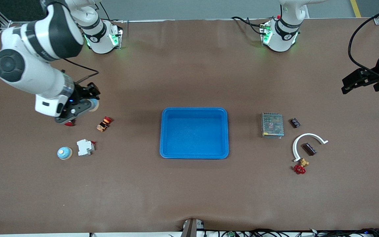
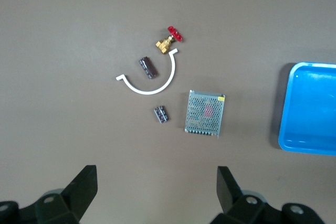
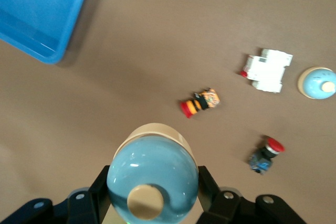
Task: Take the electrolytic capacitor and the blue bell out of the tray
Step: 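Lower the dome beside the orange fuse with the right gripper and release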
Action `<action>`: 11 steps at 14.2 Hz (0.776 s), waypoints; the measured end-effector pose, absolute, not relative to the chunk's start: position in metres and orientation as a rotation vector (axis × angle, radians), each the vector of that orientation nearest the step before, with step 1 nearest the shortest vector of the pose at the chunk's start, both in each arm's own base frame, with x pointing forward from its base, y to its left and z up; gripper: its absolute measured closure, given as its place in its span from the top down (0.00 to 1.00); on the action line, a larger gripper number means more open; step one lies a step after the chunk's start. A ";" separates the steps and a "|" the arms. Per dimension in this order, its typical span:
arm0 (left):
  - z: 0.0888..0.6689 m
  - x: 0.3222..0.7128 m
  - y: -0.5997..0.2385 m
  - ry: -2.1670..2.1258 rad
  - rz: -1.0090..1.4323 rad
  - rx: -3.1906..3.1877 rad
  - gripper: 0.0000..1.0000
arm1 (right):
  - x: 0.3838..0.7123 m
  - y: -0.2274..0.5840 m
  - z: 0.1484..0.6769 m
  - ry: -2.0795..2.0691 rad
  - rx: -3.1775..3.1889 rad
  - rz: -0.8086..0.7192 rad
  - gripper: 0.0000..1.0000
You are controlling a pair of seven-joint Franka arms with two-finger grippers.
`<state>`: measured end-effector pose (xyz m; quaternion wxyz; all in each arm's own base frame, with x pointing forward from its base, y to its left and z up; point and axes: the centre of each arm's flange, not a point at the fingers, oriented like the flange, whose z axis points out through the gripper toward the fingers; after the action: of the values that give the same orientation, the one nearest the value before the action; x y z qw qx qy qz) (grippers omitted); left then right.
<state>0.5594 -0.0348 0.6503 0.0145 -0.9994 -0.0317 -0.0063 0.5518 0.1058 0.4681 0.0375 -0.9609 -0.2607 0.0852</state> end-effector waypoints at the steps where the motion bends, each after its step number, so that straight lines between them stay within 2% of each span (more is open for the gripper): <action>1: 0.650 0.554 -0.034 -0.100 -0.017 -3.110 1.00 | 0.549 0.087 0.460 -0.838 -2.933 0.243 0.68; 7: 0.647 0.537 -0.035 -0.093 -0.018 -3.110 1.00 | 0.532 -0.013 0.384 -0.989 -2.885 0.127 0.68; 11: 0.646 0.537 -0.037 -0.088 -0.017 -3.111 1.00 | 0.512 -0.021 0.336 -1.012 -2.898 0.074 0.68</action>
<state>0.5374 -0.0368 0.6461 0.0149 -0.9995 -0.0283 -0.0053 0.5118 -0.0212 0.3357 0.0355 -0.9432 -0.3295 0.0239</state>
